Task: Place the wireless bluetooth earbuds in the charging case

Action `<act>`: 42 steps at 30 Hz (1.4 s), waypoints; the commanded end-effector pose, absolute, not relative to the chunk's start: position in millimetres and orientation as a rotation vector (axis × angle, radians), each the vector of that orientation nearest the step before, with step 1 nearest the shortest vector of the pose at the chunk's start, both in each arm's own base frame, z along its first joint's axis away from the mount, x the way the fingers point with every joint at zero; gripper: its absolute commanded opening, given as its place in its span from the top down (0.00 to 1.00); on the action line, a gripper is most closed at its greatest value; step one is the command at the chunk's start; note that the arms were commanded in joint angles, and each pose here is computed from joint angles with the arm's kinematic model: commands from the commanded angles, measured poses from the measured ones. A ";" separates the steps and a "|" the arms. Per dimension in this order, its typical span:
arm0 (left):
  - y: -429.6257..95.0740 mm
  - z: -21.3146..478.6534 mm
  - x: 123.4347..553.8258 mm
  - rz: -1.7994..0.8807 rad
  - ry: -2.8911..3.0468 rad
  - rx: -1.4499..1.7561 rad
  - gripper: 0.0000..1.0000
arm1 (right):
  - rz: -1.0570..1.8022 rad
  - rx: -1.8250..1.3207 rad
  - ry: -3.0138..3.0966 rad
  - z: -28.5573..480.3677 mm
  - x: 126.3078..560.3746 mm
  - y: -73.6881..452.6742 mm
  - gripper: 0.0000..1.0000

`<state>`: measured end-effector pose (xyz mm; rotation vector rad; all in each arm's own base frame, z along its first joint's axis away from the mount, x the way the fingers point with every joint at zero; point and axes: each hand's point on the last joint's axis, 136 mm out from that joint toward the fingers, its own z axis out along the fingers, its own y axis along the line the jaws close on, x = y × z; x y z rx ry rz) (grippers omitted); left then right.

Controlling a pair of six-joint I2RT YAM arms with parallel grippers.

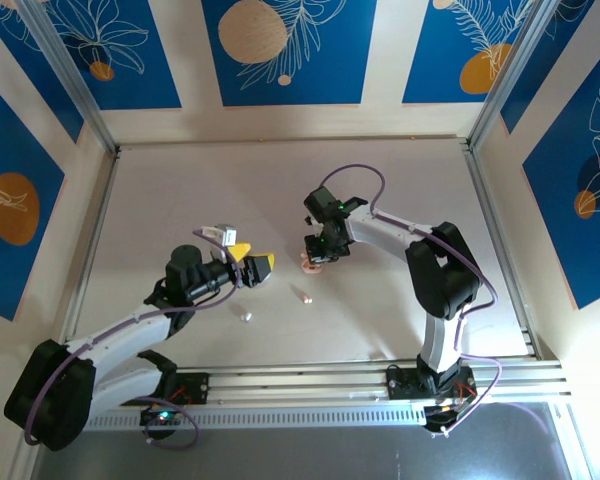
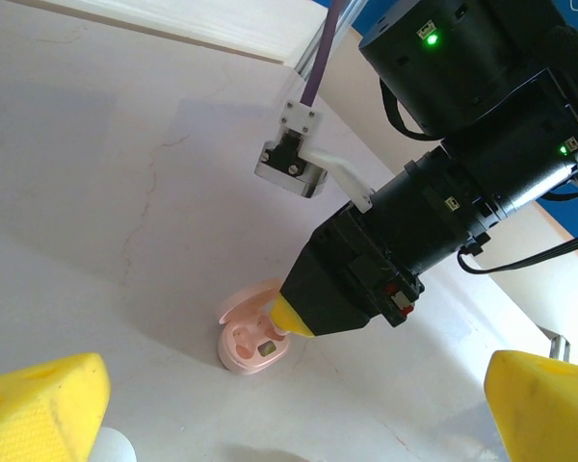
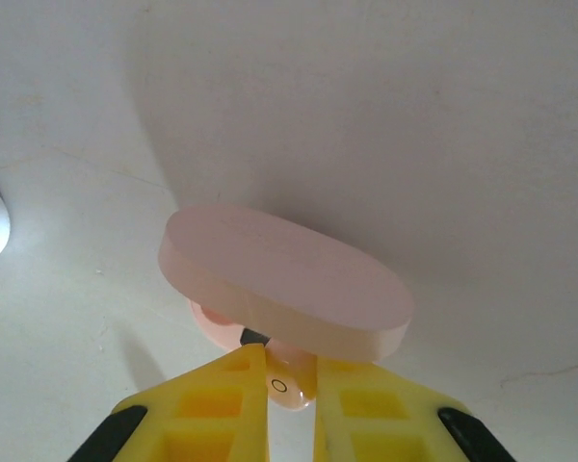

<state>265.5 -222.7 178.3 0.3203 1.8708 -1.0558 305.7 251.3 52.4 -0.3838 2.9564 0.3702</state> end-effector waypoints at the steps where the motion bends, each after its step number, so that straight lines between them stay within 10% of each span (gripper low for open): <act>1: -224.8 189.2 265.1 -1.039 1.831 0.351 0.00 | 0.346 -0.414 2.977 46.4 301.9 252.0 0.86; 42: -231.5 201.5 253.0 -1.040 1.790 0.407 0.00 | 0.391 -0.348 2.872 99.2 281.0 242.3 0.58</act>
